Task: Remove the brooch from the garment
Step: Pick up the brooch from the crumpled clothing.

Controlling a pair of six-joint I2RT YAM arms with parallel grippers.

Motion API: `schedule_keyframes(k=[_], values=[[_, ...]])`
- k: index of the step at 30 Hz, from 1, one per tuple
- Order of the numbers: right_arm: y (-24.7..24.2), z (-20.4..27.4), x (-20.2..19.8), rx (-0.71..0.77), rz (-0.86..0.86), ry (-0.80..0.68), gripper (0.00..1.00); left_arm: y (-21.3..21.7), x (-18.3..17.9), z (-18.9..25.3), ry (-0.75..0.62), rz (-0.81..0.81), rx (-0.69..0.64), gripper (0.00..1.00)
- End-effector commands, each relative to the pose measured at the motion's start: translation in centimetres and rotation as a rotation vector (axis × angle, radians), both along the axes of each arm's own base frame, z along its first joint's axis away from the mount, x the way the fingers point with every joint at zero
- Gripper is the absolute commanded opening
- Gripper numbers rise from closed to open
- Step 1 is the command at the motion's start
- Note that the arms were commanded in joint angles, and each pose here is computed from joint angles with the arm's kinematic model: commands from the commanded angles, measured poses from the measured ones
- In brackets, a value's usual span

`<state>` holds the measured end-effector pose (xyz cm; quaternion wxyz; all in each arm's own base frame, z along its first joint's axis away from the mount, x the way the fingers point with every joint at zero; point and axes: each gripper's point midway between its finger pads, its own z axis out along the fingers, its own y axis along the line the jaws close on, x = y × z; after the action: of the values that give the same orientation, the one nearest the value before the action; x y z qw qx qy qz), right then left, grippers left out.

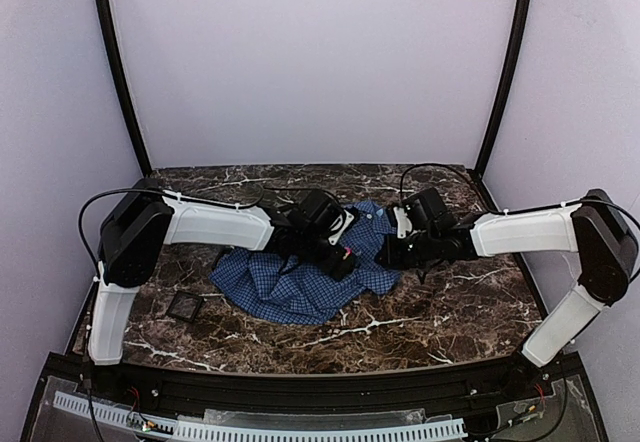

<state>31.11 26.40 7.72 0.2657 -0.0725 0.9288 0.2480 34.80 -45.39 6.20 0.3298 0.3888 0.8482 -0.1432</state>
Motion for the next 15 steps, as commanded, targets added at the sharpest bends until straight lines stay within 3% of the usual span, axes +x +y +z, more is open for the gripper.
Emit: schedule_keyframes(k=[1,4,10,13,15], values=[[0.3,1.0,-0.4,0.034,0.011,-0.028,0.0,2.1,2.3,1.2,-0.11,0.134,0.094,0.97],[-0.1,0.3,-0.8,0.024,0.009,-0.01,0.0,3.2,3.4,2.0,-0.166,0.202,0.133,0.97],[-1.0,-1.1,-1.6,-0.008,-0.013,0.025,0.0,2.4,3.3,4.2,-0.162,0.202,0.053,0.95],[-1.1,-0.9,-1.6,-0.009,-0.02,0.022,0.01,2.2,3.1,4.4,-0.154,0.19,0.037,0.87],[-1.1,-0.4,-1.3,-0.008,-0.02,0.013,0.18,2.2,3.0,4.2,-0.147,0.185,0.036,0.79]])
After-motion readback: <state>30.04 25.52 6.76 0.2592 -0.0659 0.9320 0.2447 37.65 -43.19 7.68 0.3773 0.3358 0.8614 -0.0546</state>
